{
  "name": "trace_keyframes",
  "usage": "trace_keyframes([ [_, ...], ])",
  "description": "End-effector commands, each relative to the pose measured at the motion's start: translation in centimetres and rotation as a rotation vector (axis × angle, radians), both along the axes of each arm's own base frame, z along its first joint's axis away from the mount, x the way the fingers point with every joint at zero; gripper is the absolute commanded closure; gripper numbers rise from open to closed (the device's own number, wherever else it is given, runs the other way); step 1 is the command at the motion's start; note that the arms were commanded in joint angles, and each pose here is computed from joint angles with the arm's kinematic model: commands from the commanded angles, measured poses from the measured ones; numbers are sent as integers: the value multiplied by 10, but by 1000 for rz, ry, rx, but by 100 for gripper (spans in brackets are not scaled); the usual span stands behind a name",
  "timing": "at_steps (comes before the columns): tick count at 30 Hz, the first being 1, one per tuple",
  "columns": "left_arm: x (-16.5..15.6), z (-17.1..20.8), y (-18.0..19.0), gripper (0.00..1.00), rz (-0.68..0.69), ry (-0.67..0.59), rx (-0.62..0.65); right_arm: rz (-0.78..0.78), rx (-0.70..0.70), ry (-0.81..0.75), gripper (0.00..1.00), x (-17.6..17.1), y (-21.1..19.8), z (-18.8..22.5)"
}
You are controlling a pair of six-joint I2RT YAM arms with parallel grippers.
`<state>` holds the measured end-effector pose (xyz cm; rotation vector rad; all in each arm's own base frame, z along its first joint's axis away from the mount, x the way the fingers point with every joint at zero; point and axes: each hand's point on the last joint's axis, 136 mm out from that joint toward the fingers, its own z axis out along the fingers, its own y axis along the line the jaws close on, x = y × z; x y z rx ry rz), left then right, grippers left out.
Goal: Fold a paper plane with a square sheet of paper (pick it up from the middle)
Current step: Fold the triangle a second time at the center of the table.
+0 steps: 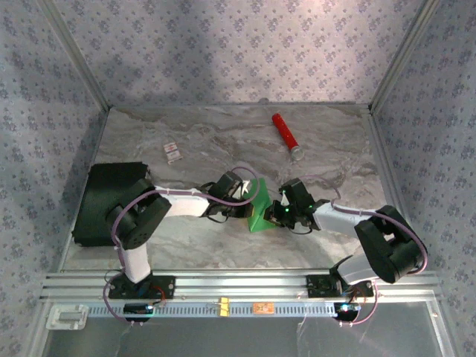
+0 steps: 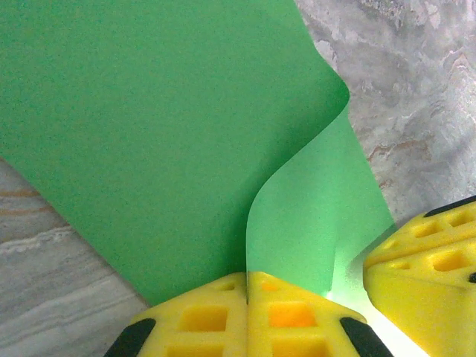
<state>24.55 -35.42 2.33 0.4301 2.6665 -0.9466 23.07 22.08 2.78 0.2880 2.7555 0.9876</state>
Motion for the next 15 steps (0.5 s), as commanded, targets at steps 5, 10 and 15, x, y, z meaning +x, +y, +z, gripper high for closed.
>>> trace_keyframes([
  [5,-3,9,0,94,-38,-25,32,-13,-104,42,90,-9,-17,-19],
  [10,1,14,-4,93,-83,-58,44,-4,-134,59,91,-13,-25,-26],
  [15,3,14,-7,93,-109,-67,48,-5,-127,59,91,-13,-26,-26],
])
